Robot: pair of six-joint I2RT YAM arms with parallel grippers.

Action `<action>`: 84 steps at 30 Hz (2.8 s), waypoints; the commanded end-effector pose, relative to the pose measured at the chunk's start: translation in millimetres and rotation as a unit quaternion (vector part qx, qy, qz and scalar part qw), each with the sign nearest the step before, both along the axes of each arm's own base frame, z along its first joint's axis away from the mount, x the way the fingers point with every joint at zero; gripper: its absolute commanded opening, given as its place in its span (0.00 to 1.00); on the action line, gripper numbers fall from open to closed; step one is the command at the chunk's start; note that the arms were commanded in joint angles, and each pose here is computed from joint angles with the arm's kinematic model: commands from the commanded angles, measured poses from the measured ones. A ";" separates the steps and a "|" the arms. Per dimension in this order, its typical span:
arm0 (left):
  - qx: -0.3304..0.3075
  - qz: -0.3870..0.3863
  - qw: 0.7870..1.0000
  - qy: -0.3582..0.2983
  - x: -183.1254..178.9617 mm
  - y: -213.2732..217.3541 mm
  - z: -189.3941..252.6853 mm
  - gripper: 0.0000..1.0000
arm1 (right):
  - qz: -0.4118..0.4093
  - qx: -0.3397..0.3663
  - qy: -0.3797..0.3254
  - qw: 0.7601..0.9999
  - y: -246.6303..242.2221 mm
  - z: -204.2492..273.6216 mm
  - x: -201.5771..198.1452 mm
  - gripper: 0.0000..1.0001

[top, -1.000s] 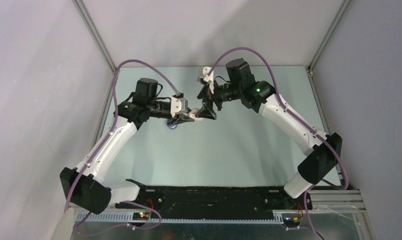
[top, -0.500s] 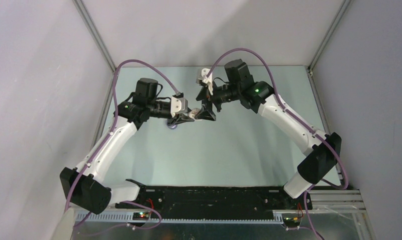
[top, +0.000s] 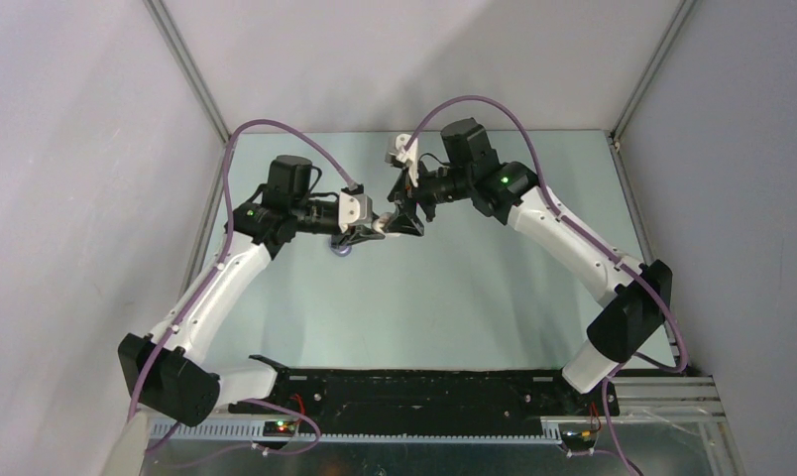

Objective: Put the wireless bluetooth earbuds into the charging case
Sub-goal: Adjust the earbud with the charging case.

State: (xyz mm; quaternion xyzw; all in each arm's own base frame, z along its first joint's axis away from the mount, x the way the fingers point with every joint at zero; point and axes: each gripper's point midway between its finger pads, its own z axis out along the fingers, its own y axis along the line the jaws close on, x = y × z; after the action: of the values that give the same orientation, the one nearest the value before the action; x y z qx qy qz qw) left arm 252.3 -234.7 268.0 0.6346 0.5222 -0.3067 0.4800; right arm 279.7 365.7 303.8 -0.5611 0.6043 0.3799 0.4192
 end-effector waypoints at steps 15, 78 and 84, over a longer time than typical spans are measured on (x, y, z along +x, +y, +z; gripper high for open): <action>-0.013 -0.021 0.999 -0.034 -8.6 -2.4 14.7 0.00 | -0.012 0.030 0.002 0.999 3.5 17.1 17.3 0.64; -0.118 0.057 0.991 0.039 18.4 -10.5 39.2 0.00 | 0.006 0.039 -0.238 0.970 -15.6 41.6 -20.4 0.29; -0.114 0.051 0.992 0.031 18.4 -10.7 39.1 0.00 | -0.007 0.048 -0.240 0.970 -12.4 46.3 -15.7 0.26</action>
State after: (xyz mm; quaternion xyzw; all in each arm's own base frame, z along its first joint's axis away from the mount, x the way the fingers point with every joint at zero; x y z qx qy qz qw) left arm 276.2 -245.9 288.2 0.5225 0.5646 -0.3650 0.5243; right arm 257.4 349.0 326.3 -0.6254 0.4901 0.2703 0.5437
